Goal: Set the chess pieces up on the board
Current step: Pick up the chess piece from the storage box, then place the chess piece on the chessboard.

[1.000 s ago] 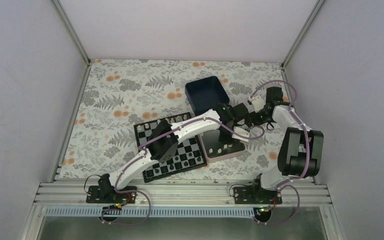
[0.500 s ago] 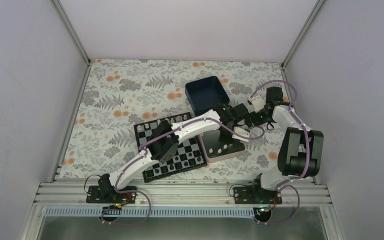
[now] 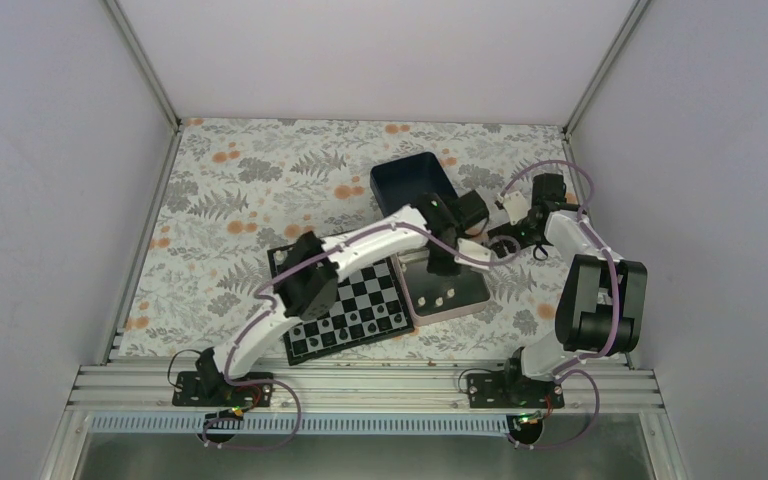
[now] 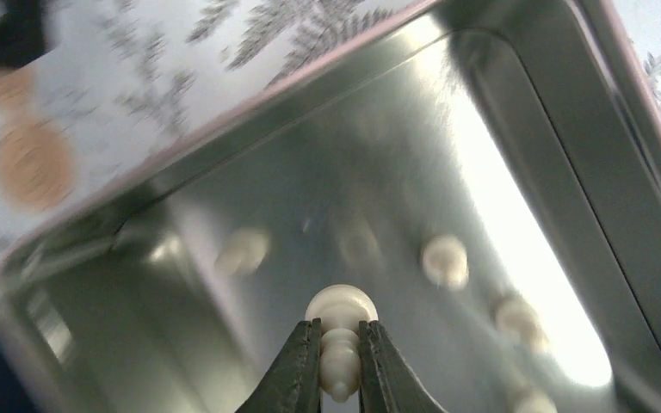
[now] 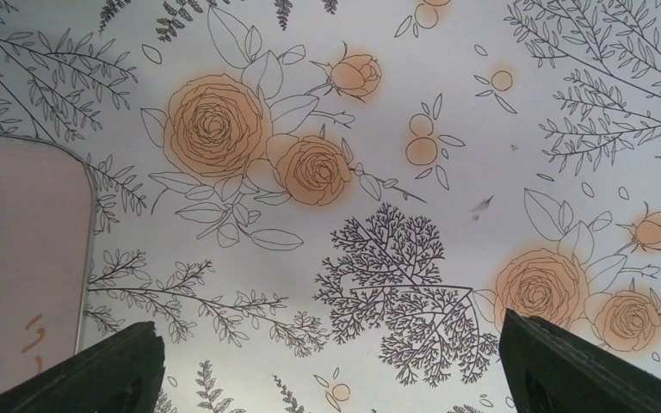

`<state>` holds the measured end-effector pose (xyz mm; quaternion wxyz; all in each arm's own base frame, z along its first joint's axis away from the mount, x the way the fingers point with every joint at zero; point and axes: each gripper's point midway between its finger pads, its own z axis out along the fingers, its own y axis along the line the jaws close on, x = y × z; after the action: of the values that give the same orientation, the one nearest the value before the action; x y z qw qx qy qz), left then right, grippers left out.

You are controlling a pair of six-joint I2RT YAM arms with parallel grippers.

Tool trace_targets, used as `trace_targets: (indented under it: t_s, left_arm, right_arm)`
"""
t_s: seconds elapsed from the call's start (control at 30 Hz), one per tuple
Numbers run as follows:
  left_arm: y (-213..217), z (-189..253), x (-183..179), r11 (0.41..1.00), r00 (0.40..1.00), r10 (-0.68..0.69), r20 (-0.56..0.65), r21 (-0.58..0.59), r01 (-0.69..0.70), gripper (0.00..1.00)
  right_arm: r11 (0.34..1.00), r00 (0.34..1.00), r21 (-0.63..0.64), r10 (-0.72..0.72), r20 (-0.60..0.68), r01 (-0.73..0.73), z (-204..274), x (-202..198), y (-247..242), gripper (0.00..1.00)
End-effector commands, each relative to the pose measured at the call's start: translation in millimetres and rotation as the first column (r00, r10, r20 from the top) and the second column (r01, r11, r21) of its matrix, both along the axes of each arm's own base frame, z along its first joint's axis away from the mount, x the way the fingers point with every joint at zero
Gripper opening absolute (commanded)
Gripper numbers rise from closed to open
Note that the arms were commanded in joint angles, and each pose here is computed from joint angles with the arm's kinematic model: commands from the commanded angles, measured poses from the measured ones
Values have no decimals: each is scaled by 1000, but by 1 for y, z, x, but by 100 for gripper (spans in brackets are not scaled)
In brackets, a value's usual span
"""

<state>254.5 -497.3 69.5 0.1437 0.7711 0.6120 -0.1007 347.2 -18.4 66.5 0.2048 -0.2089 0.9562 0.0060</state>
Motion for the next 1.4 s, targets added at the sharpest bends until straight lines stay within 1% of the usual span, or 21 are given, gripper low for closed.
trace_targets:
  t_s: [0.0,0.17,0.33,0.47,0.6,0.77,0.87,1.37]
  left_arm:
    - [39,71,34,993,990,102,100,-76,-94,8]
    - [109,95,67,968,958,244,151,-104,-230,8]
    - [195,98,88,917,901,396,177,-123,-379,10]
    - [257,75,88,876,861,482,159,-86,-475,11]
    - [297,61,88,843,828,537,164,-68,-533,11]
    - [328,35,84,818,807,570,155,-18,-575,11]
    - [339,21,82,810,801,579,154,4,-586,11]
    - [341,-11,73,816,818,570,75,67,-574,11]
  right_arm:
    - [1000,1000,2,10,15,-10,3,3,3,100]
    - [1000,1000,-2,5,11,-5,2,3,2,100]
    - [1000,1000,-1,2,7,-2,2,4,1,100]
    - [1000,1000,-2,0,0,0,0,4,2,100]
    - [1000,1000,-6,-2,-6,2,-2,4,1,100]
    - [1000,1000,-6,-2,-10,2,-3,3,2,100]
    - [1000,1000,-8,-2,-14,2,-4,3,2,100]
    - [1000,1000,-12,-3,-19,2,-6,2,1,100]
